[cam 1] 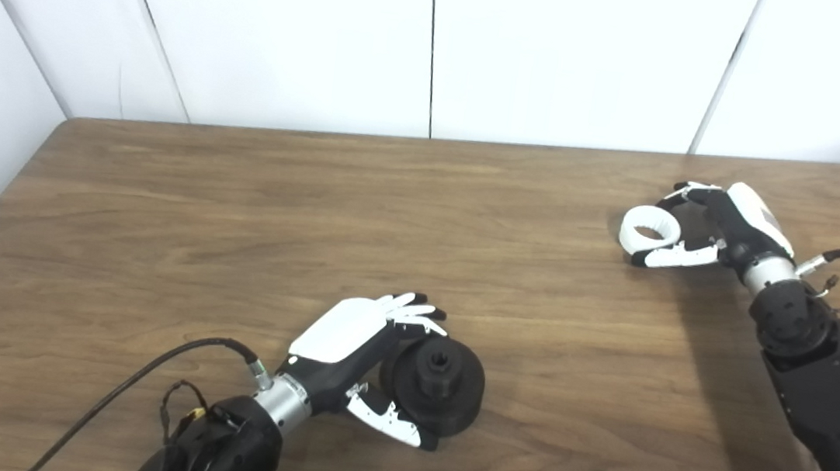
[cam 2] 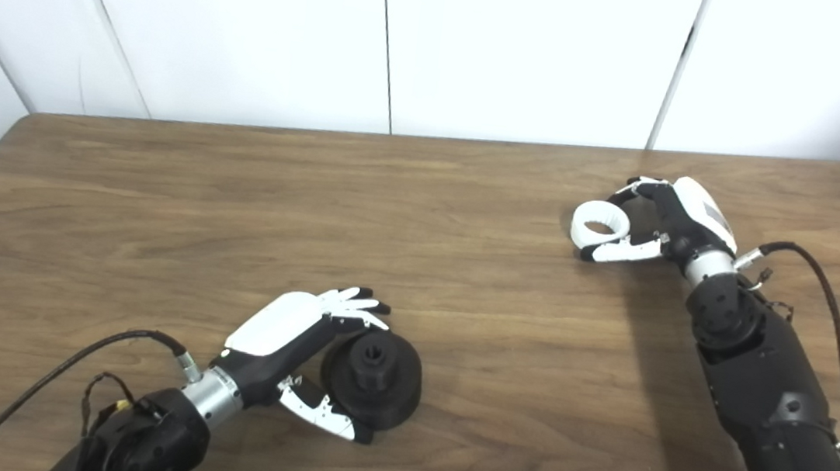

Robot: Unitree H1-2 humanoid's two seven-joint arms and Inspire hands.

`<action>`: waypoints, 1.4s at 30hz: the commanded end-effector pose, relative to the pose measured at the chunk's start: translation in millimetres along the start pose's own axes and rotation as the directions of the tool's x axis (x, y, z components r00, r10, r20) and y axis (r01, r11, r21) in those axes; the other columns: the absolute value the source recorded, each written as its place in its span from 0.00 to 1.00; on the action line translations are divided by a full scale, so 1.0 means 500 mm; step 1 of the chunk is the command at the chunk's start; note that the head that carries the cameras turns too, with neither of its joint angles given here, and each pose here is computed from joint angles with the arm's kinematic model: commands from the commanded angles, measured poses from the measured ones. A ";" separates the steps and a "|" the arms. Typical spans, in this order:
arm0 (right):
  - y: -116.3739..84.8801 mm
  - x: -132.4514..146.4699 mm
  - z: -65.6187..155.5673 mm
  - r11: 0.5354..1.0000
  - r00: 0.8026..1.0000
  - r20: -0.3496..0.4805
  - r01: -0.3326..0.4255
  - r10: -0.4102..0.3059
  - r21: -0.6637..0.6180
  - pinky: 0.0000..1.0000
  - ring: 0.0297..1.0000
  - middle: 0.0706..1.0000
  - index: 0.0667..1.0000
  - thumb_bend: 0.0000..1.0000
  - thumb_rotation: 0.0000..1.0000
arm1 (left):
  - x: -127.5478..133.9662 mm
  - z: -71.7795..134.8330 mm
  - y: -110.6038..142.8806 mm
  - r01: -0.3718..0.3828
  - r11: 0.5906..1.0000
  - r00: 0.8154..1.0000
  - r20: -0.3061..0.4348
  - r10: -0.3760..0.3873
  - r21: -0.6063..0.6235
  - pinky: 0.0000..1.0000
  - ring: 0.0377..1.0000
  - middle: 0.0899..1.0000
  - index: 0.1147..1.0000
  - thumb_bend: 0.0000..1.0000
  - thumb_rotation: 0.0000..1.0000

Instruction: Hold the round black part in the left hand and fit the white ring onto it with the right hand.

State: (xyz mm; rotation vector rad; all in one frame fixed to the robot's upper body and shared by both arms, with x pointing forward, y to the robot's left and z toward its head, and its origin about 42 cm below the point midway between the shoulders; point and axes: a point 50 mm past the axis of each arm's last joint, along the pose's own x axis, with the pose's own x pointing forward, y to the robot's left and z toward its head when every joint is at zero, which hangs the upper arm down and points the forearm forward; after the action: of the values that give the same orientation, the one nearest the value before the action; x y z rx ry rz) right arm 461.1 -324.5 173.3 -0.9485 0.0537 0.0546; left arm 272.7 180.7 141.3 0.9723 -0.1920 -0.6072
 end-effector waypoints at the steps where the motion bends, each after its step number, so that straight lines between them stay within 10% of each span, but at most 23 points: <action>1: -0.030 0.015 0.025 0.999 0.999 0.035 0.040 -0.040 0.010 0.93 0.97 0.87 0.56 0.87 0.24 | -0.014 -0.013 -0.024 0.084 0.996 0.996 -0.037 -0.083 0.014 0.96 0.97 0.89 0.54 0.83 0.32; 5: -0.031 0.015 0.024 0.999 0.998 0.040 0.048 -0.048 0.009 0.92 0.97 0.87 0.54 0.86 0.24 | -0.012 -0.011 -0.023 0.084 0.996 0.996 -0.038 -0.083 0.016 0.96 0.97 0.89 0.55 0.83 0.32; 7: -0.030 0.015 0.023 0.999 0.998 0.042 0.052 -0.053 0.012 0.93 0.97 0.87 0.47 0.60 0.17 | -0.012 -0.011 -0.023 0.083 0.996 0.996 -0.038 -0.082 0.017 0.95 0.97 0.89 0.54 0.83 0.32; 10: -0.030 0.015 0.023 0.998 0.997 0.045 0.058 -0.059 0.013 0.93 0.96 0.86 0.46 0.53 0.16 | -0.013 -0.013 -0.024 0.081 0.997 0.996 -0.037 -0.080 0.020 0.95 0.97 0.89 0.54 0.83 0.32; 30: -0.047 -0.008 0.048 0.998 0.995 0.081 0.056 -0.059 0.043 0.93 0.95 0.85 0.45 0.52 0.15 | -0.010 -0.011 -0.031 0.080 0.997 0.996 -0.040 -0.080 -0.003 0.97 0.97 0.89 0.53 0.83 0.30; 42: -0.067 -0.100 0.171 0.998 0.987 0.160 -0.013 0.003 0.059 0.95 0.93 0.84 0.45 0.52 0.15 | -0.004 -0.008 -0.036 0.078 0.997 0.996 -0.041 -0.077 0.005 0.98 0.97 0.89 0.53 0.83 0.29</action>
State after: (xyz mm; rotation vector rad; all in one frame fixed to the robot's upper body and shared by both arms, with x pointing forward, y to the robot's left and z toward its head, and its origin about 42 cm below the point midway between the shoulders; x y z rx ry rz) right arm 415.2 -282.3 228.4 -0.8736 -0.0270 0.1450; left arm 271.9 176.8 140.4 0.9569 -0.1896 -0.6041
